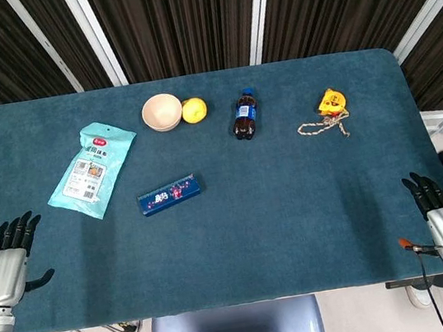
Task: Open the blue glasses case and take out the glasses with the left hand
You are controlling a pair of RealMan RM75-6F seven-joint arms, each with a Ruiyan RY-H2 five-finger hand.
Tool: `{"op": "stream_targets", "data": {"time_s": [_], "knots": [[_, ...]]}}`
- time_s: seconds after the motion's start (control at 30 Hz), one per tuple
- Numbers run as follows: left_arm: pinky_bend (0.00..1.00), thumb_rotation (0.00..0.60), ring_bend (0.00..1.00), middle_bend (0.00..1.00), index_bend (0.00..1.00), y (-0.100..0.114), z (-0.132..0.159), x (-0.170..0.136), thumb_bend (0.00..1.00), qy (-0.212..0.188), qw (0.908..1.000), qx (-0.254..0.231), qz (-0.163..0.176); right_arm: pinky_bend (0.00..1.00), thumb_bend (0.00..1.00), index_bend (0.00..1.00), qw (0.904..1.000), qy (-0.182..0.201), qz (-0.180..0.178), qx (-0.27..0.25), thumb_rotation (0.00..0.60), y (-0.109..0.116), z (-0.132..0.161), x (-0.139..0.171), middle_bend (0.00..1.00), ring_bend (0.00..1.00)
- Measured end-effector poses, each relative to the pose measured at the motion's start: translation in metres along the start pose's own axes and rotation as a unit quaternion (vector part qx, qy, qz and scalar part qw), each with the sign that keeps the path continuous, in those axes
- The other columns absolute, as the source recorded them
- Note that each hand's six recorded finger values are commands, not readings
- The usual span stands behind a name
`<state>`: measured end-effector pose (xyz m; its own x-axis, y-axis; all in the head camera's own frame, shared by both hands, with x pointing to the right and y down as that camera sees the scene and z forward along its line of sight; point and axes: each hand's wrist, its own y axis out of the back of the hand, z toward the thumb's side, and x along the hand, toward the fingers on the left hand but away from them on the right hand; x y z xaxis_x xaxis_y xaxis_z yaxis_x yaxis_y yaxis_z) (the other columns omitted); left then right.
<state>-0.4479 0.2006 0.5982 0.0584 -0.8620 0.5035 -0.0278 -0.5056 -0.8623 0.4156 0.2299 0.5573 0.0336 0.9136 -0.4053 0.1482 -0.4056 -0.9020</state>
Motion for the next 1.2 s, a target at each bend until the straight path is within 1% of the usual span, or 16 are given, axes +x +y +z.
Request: {"op": "stream_targets", "data": {"time_s": [0.07,0.27,0.63,0.83,1.2], "knots": [[0.01,0.6,0.0,0.0,0.0,0.0,0.0,0.0,0.13,0.0,1.0,0.001,0.0,0.21,0.11,0.0,1.0,0.004,-0.005,0.002,0.6,0.001,0.001,0.0,0.0,0.0],[0.01,0.6,0.0,0.0,0.0,0.001,-0.001,-0.001,0.13,0.001,1.0,0.0,0.0,0.21,0.1,0.0,1.0,0.001,-0.006,0.0,0.6,0.0,0.0,0.0,0.0,0.0],[0.01,0.6,0.0,0.0,0.0,0.001,-0.004,0.001,0.13,0.005,1.0,-0.004,-0.002,0.21,0.11,0.0,1.0,-0.005,-0.001,-0.001,0.6,-0.003,0.0,-0.001,0.0,0.0],[0.01,0.6,0.0,0.0,0.0,0.003,-0.003,0.0,0.13,0.006,0.9999,-0.008,0.003,0.21,0.11,0.0,1.0,-0.003,0.003,0.001,0.6,-0.004,0.001,0.0,0.0,0.0],[0.01,0.6,0.0,0.0,0.0,0.001,0.011,0.006,0.13,0.007,0.9998,-0.018,-0.001,0.21,0.11,0.0,0.9999,-0.008,0.01,-0.004,0.6,-0.004,-0.002,0.001,0.0,0.0]]}}
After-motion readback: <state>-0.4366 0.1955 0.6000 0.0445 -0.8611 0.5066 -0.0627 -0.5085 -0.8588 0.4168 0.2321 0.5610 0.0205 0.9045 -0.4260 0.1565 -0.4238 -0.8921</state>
